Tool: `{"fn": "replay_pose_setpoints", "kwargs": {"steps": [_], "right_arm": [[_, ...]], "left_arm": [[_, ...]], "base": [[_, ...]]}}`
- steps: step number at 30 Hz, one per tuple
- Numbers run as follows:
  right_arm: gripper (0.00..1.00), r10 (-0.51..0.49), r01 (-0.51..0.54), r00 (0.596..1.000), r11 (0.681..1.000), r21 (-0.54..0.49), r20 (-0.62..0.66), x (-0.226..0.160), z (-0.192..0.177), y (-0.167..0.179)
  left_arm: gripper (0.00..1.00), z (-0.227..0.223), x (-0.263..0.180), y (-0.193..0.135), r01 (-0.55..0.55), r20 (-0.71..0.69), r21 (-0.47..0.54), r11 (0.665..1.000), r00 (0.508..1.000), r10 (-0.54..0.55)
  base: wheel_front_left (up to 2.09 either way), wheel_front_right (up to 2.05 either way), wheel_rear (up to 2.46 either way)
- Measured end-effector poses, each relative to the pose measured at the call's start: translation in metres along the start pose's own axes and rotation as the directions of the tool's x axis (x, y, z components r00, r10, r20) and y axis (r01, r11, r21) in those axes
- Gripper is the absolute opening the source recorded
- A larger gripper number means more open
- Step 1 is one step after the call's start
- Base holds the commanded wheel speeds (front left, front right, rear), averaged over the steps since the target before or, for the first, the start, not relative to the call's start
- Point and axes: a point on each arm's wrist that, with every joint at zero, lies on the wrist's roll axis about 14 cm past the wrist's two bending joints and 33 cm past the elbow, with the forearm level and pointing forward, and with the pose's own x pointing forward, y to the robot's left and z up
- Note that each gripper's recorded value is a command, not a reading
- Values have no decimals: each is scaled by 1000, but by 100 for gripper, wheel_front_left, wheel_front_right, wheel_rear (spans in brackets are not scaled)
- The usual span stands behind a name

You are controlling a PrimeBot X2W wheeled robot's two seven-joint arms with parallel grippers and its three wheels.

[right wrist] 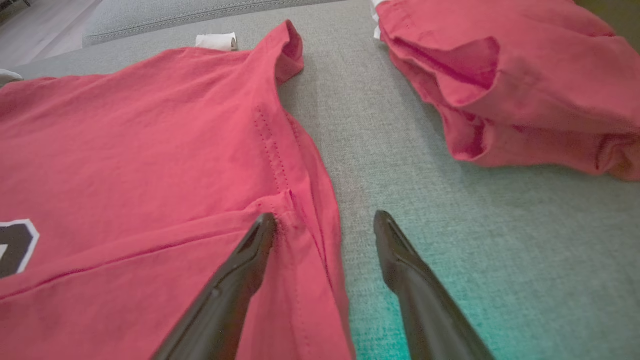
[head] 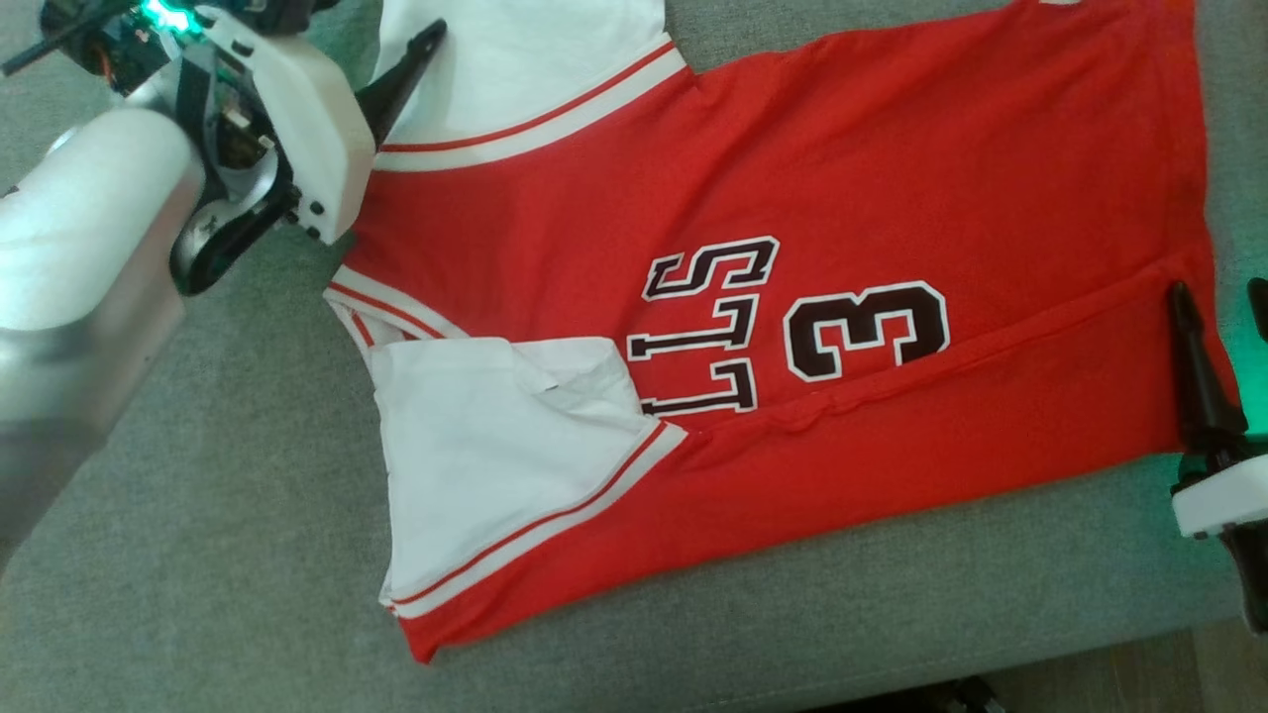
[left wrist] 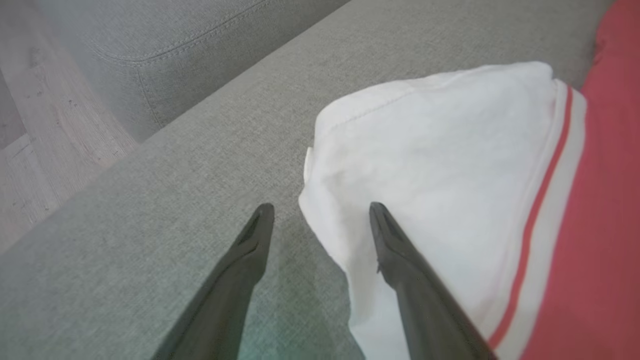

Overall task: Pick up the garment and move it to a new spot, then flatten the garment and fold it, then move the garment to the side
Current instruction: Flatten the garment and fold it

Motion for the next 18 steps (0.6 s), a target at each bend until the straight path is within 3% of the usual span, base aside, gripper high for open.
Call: {"fn": "replay_pose_setpoints", "kwargs": {"steps": [3, 4, 5, 12, 18], "right_arm": [[100, 1, -1, 1000, 1000, 3, 4, 1, 1, 1], [100, 2, -2, 1000, 1000, -1, 5, 1, 1, 2], [100, 3, -3, 1000, 1000, -1, 7, 1, 2, 2], [100, 3, -3, 999, 1000, 0, 32, -1, 9, 3], [100, 9, -9, 998, 1000, 6, 57, -3, 17, 6]], "left_arm": [[100, -5, 0, -6, 22, -8, 12, 1000, 1000, -22], [40, -5, -1, -8, 29, -4, 23, 999, 1000, -29], [0, -4, -1, -10, 35, 5, 37, 999, 999, -35], [0, 19, -12, -25, 68, 109, 146, 987, 991, -84], [0, 39, -28, -44, 81, 170, 284, 955, 976, -134]], "base": [[0, 0, 0], [0, 0, 0], [0, 0, 0], [0, 0, 0], [0, 0, 0]]}}
